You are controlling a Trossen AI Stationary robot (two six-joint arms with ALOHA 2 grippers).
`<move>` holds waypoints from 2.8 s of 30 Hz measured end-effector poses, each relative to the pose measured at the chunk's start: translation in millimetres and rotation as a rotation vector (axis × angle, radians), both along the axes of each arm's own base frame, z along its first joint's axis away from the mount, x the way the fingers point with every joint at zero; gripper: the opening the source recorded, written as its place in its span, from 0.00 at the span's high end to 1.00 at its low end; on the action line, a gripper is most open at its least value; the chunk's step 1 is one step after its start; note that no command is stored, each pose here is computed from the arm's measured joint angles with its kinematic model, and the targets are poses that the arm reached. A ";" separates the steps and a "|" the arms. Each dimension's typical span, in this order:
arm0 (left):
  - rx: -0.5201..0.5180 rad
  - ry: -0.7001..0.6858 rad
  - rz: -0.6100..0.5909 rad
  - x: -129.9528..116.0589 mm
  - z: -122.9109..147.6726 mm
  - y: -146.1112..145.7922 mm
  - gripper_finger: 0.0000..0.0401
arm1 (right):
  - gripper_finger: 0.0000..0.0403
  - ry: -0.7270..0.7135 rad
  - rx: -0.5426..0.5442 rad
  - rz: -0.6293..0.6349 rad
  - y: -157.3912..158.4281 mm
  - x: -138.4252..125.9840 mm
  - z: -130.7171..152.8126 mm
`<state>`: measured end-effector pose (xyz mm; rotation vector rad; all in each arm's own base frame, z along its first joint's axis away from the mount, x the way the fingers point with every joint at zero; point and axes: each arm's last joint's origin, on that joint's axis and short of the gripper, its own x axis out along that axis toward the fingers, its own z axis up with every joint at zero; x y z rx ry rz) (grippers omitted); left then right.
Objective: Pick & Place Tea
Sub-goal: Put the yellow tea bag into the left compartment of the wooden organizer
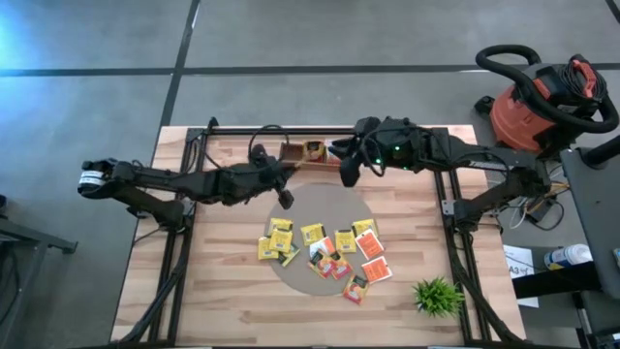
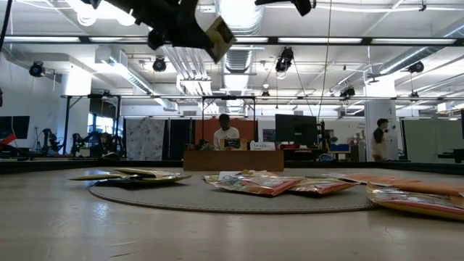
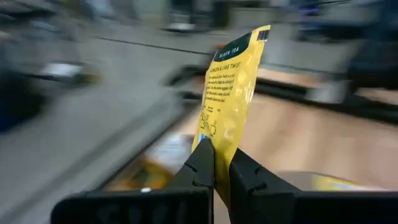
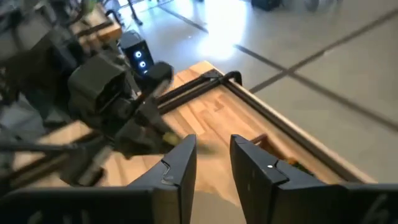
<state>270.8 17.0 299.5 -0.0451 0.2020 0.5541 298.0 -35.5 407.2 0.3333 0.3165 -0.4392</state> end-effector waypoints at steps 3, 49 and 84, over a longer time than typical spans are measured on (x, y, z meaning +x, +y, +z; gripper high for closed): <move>-0.081 -0.052 -0.204 2.5 3.2 0.5 0.97 | 0.78 0.020 -0.074 0.032 1.0 -7.7 5.3; -0.258 -0.256 -0.182 -16.2 -28.2 67.6 0.97 | 0.81 0.132 -0.259 -0.085 -1.9 -24.9 5.5; -0.220 -0.218 -0.354 -65.9 -52.3 136.8 0.97 | 0.80 0.477 -0.183 0.124 -100.2 83.9 -21.7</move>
